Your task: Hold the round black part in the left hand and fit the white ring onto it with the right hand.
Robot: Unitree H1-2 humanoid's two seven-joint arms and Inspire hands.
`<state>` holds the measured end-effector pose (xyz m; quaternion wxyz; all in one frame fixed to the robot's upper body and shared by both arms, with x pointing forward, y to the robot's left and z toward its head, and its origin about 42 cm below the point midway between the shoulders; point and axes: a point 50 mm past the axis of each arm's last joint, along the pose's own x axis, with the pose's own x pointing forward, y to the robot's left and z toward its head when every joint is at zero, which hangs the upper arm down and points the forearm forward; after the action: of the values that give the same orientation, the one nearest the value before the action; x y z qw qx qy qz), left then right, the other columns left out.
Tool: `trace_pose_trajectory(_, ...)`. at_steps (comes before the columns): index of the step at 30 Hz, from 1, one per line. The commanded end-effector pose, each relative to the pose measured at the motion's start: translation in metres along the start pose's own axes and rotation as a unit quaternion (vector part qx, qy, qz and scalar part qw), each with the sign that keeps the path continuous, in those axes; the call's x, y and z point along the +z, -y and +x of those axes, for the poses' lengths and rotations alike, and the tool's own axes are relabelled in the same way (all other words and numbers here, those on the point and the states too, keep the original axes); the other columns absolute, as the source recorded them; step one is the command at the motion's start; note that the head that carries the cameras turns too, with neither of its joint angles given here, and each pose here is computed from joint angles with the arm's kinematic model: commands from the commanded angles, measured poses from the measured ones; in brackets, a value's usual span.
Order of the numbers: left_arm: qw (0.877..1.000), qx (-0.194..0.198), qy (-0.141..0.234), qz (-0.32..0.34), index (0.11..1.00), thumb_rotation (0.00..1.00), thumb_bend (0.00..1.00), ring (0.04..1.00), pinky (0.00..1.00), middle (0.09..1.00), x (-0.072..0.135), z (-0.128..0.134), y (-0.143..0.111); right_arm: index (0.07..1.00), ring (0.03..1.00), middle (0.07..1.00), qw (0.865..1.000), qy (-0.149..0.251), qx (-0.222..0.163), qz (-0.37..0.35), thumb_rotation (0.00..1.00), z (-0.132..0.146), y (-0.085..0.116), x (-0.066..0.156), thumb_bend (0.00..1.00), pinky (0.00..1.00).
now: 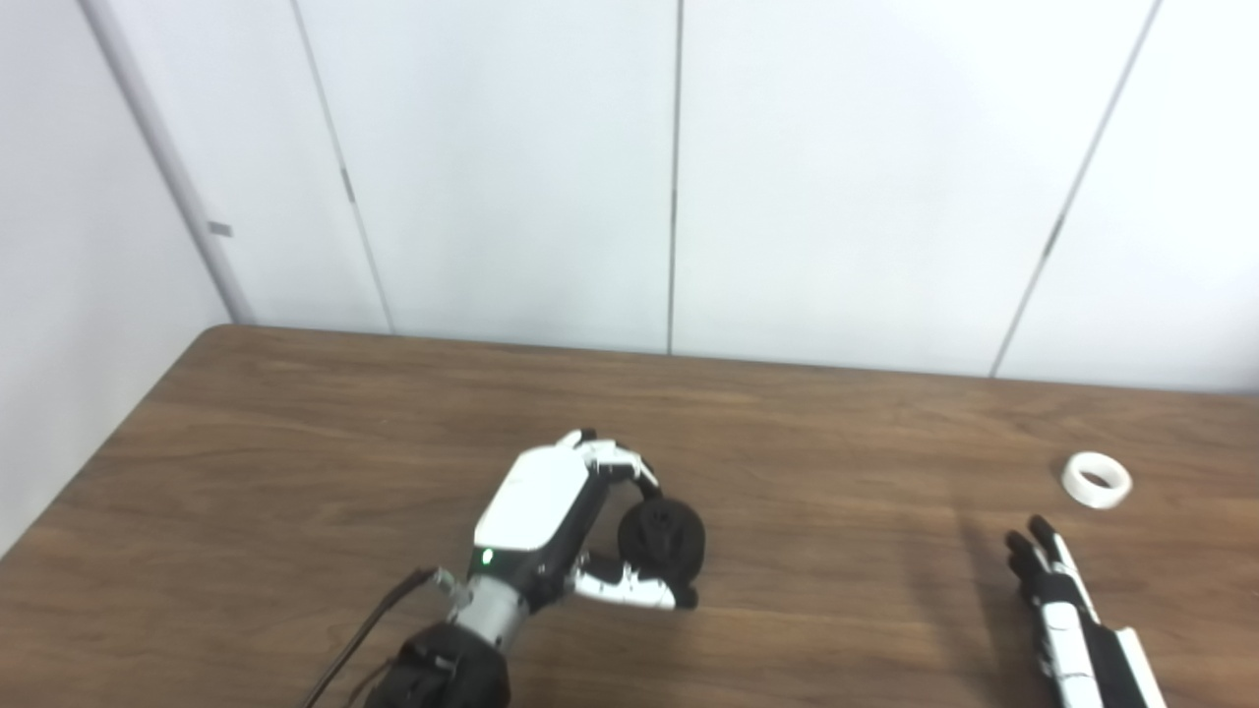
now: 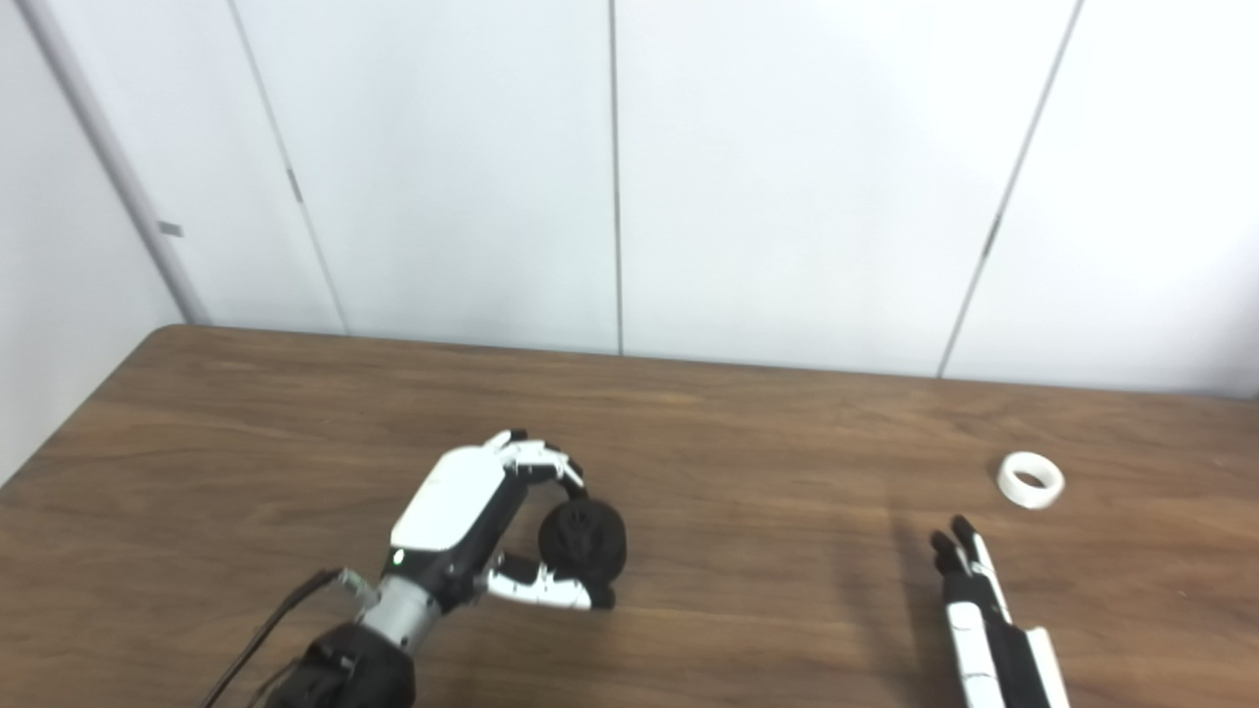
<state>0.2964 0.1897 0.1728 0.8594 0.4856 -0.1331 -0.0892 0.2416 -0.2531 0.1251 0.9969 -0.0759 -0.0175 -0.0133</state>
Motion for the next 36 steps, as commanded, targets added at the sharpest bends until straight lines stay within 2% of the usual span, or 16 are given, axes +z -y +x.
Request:
trace_pose_trajectory(1,0.999,0.019,0.029,0.007,0.485,0.05,0.52,0.835,0.94,0.738,0.012,0.000,-0.008,0.967,0.956,0.943,1.000,0.000,0.002,0.011,1.00,0.001,-0.010,0.004,0.44,1.00)
trace_pose_trajectory(6,1.000,0.007,0.026,-0.002,0.485,0.05,0.52,0.835,0.95,0.738,0.014,-0.011,0.004,0.959,0.948,0.935,1.000,0.007,0.002,0.008,1.00,0.003,-0.014,0.010,0.46,1.00)
trace_pose_trajectory(14,1.000,-0.008,0.027,-0.008,0.485,0.05,0.52,0.837,0.97,0.760,0.002,-0.026,0.028,0.959,0.946,0.934,0.999,0.021,-0.003,-0.025,1.00,0.004,-0.018,0.026,0.51,1.00)
trace_pose_trajectory(25,0.999,-0.038,0.024,-0.004,0.486,0.05,0.52,0.866,1.00,0.789,-0.004,-0.043,0.047,0.957,0.952,0.931,0.999,0.022,-0.010,-0.039,1.00,0.000,-0.009,0.045,0.55,1.00)
trace_pose_trajectory(34,0.999,-0.048,0.020,-0.006,0.485,0.05,0.52,0.863,0.99,0.785,-0.004,-0.052,0.054,0.940,0.954,0.925,0.998,0.023,-0.019,-0.051,1.00,-0.001,0.003,0.057,0.53,0.99)
trace_pose_trajectory(36,0.999,-0.050,0.018,-0.007,0.486,0.05,0.52,0.859,0.98,0.782,-0.003,-0.053,0.053,0.937,0.960,0.932,0.997,0.026,-0.021,-0.066,1.00,0.000,0.007,0.061,0.49,0.99)
